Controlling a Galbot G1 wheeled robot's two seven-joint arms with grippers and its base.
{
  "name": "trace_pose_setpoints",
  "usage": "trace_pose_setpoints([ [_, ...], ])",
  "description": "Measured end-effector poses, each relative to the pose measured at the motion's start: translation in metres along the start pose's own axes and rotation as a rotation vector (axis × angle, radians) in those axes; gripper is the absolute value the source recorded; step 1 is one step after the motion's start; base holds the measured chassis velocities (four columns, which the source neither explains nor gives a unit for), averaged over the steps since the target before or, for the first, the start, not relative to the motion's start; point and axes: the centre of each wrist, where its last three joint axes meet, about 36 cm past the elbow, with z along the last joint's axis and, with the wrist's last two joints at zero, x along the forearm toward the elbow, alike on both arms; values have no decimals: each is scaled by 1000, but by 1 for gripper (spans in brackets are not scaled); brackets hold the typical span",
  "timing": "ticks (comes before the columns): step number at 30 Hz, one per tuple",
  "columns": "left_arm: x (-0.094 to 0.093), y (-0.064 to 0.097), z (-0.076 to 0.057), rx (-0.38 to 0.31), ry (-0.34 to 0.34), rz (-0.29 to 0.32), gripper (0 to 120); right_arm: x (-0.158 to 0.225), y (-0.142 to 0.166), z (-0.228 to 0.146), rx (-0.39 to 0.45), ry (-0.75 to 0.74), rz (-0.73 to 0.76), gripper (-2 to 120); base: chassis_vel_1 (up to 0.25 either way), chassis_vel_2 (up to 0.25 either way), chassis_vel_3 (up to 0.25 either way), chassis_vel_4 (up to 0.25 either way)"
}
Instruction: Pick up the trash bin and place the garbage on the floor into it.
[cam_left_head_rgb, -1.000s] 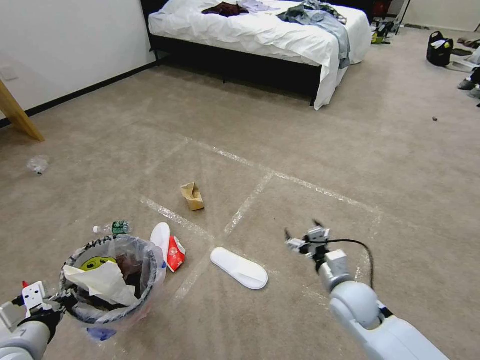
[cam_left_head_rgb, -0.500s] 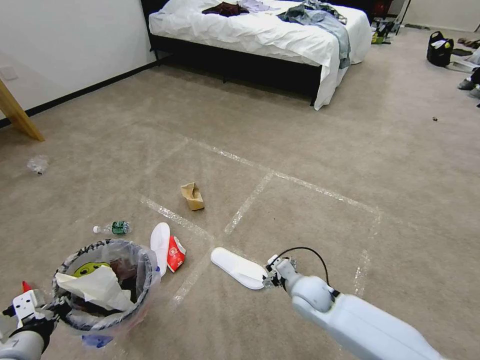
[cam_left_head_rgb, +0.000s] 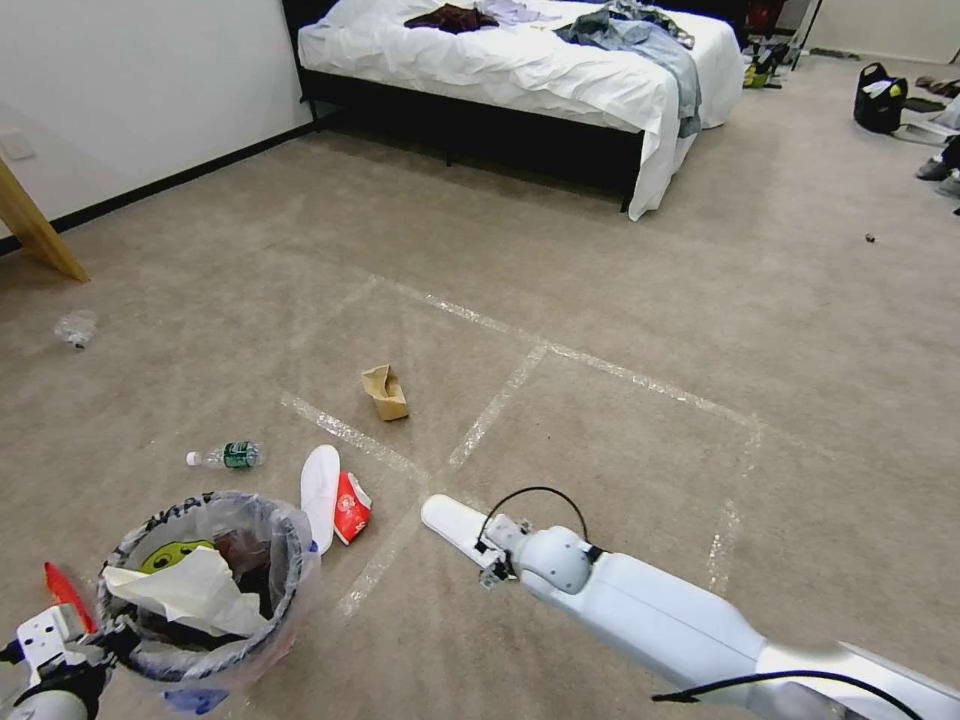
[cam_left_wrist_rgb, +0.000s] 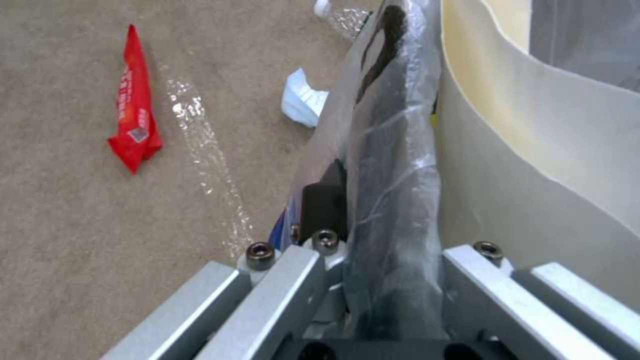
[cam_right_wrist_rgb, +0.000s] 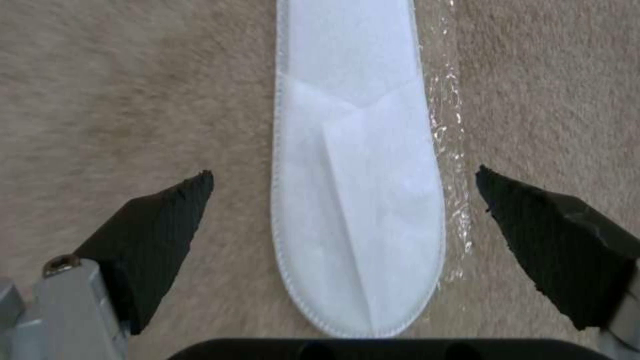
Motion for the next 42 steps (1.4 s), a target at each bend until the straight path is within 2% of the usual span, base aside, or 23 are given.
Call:
trace_pose_setpoints([
  [13,-4,9,4,3,10,-12,1,-42,1,9,34,1,74,100,0,0,0,0],
  [28,-7,11,9,6,17,-16,1,-66,7,21,-6,-49,114,99,0,0,0,0],
  [30,-7,11,9,5,17,-16,1,-67,8,21,-6,-53,113,95,0,0,0,0],
  [33,-8,11,11,5,16,-19,1,-68,11,23,-3,-63,115,79,0,0,0,0],
  [37,-8,11,12,5,15,-20,1,-68,12,25,-2,-67,114,71,0,0,0,0],
  [39,-8,12,13,3,15,-17,1,-69,13,27,0,-66,114,59,0,0,0,0],
  [40,-8,12,13,3,15,-17,1,-69,13,27,0,-66,114,59,0,0,0,0],
  [42,-8,12,15,0,16,-19,1,-70,14,30,1,-65,114,50,0,0,0,0],
])
